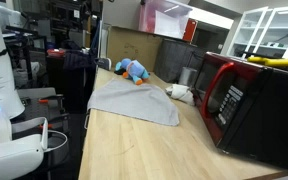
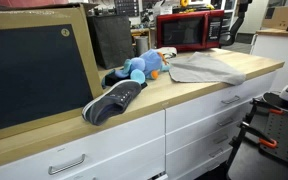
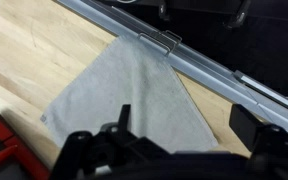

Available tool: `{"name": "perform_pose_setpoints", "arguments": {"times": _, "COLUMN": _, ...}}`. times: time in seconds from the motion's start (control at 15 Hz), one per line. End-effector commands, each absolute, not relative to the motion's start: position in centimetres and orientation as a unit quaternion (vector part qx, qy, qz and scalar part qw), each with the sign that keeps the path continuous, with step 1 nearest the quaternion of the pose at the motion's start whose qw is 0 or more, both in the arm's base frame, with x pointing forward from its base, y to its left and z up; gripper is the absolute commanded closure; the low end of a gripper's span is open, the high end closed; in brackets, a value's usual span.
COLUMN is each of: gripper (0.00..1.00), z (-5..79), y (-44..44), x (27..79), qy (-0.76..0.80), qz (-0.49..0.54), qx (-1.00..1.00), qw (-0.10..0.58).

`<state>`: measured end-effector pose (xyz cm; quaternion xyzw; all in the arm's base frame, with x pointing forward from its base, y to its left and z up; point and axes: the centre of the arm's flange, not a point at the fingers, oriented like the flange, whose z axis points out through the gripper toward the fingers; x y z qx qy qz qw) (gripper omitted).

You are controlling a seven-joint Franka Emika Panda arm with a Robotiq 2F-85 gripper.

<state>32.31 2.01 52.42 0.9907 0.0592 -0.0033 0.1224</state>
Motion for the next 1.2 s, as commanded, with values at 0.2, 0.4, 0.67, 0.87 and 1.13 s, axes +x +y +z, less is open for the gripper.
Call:
{"name": "perform_pose_setpoints", "arguments": {"times": 0.2, "gripper": 0.0, "z": 52.4, "y": 2.0, "x": 32.3, "qy": 0.059, "qz": -0.003, "qx": 0.991, "qw": 0.122}}
{"name": "perform_pose_setpoints", "arguments": {"times": 0.4, "gripper": 0.0, "z": 52.4, "y": 2.0, "x": 32.3, "qy": 0.059, "qz": -0.003, "qx": 0.991, "qw": 0.122}}
{"name": "perform_pose_setpoints", "arguments": {"times": 0.67, "gripper": 0.0, "z": 50.6, "y": 2.8, "x": 33.2, "qy": 0.055, "qz": -0.035, "qx": 0.989, "qw": 0.13}}
{"name": "perform_pose_setpoints", "arguments": {"times": 0.87, "gripper": 0.0, "z": 48.2, "y": 2.9, "x": 33.8, "qy": 0.053, "qz": -0.05, "qx": 0.988, "qw": 0.139}}
{"name": "perform_pose_setpoints", "arguments": {"times": 1.13, "gripper": 0.0, "z": 44.2, "y": 3.3, "x": 35.0, "qy": 0.039, "qz": -0.07, "qx": 0.983, "qw": 0.162}}
